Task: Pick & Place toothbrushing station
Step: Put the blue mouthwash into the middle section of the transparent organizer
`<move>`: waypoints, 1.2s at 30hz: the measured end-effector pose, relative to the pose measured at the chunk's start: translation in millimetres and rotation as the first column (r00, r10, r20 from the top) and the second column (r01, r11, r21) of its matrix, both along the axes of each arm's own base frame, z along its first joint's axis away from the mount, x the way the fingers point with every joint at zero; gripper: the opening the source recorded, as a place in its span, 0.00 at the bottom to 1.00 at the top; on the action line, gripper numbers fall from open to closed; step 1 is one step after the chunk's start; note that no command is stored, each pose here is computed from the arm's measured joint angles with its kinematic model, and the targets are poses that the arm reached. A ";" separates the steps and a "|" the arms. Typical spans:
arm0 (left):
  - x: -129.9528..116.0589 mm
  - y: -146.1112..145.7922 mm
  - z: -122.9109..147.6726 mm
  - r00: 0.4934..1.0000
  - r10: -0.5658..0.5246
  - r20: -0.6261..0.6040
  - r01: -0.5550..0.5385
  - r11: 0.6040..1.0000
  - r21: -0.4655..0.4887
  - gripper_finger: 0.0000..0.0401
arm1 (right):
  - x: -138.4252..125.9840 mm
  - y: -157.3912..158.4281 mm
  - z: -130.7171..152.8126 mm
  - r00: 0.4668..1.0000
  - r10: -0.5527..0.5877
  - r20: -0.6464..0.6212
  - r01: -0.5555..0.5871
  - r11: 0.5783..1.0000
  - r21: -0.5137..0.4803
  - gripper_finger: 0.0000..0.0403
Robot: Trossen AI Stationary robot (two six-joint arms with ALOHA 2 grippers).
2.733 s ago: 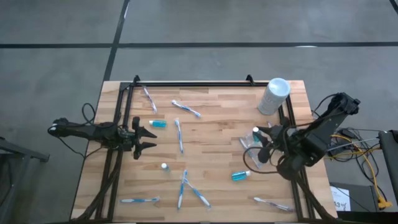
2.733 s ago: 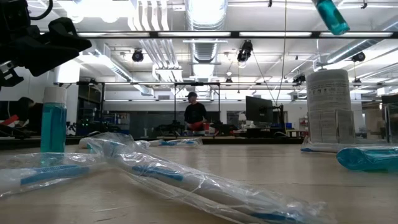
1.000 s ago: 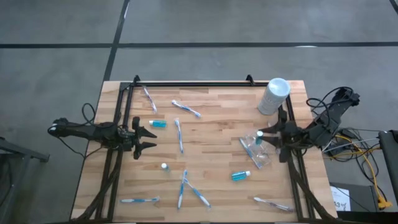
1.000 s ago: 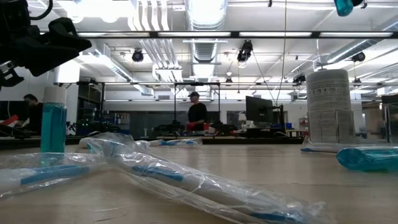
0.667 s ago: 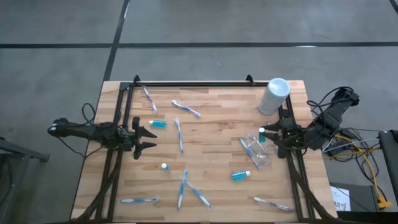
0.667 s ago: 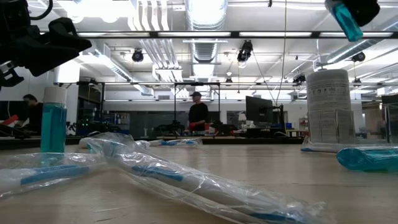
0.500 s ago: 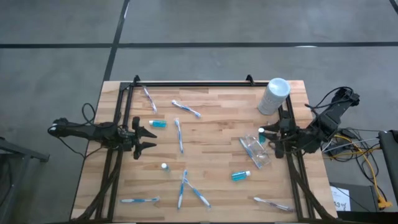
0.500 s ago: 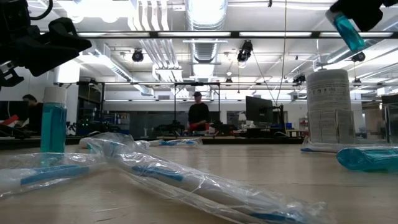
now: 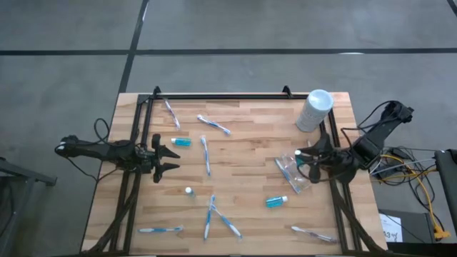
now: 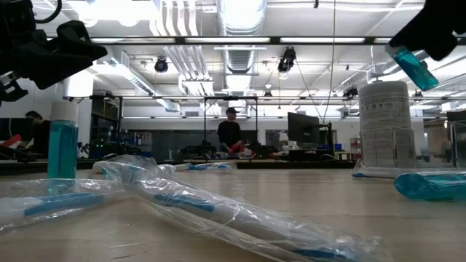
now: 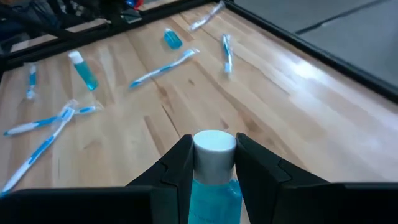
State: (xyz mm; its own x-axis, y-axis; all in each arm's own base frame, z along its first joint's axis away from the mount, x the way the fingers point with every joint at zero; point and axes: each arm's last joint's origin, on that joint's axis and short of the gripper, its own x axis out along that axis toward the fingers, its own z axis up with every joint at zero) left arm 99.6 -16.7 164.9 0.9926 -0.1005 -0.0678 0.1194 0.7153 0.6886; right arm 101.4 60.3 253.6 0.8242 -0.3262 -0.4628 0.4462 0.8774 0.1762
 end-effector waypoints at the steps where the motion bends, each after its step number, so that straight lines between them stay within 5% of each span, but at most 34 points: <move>1: 0.0 0.0 0.0 1.000 0.000 0.000 0.000 1.000 0.000 0.47 | -0.1 -0.1 -2.8 1.000 -0.009 -0.001 0.009 1.000 0.009 0.24; 13: 0.0 0.0 0.0 1.000 0.000 0.000 0.000 1.000 0.000 0.47 | -1.9 -1.7 -30.8 0.997 -0.075 -0.020 0.076 0.995 0.062 0.24; 36: 0.0 -0.1 0.0 1.000 -0.001 0.000 0.001 1.000 0.000 0.47 | -4.0 -3.9 -64.5 0.995 -0.041 -0.092 0.035 0.997 -0.068 0.27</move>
State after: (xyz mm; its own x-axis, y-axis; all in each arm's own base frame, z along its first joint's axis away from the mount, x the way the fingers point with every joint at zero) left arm 99.6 -16.7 164.9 0.9926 -0.1012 -0.0678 0.1200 0.7152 0.6886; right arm 97.5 56.5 189.2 0.7648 -0.3887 -0.5138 0.4909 0.8680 0.0741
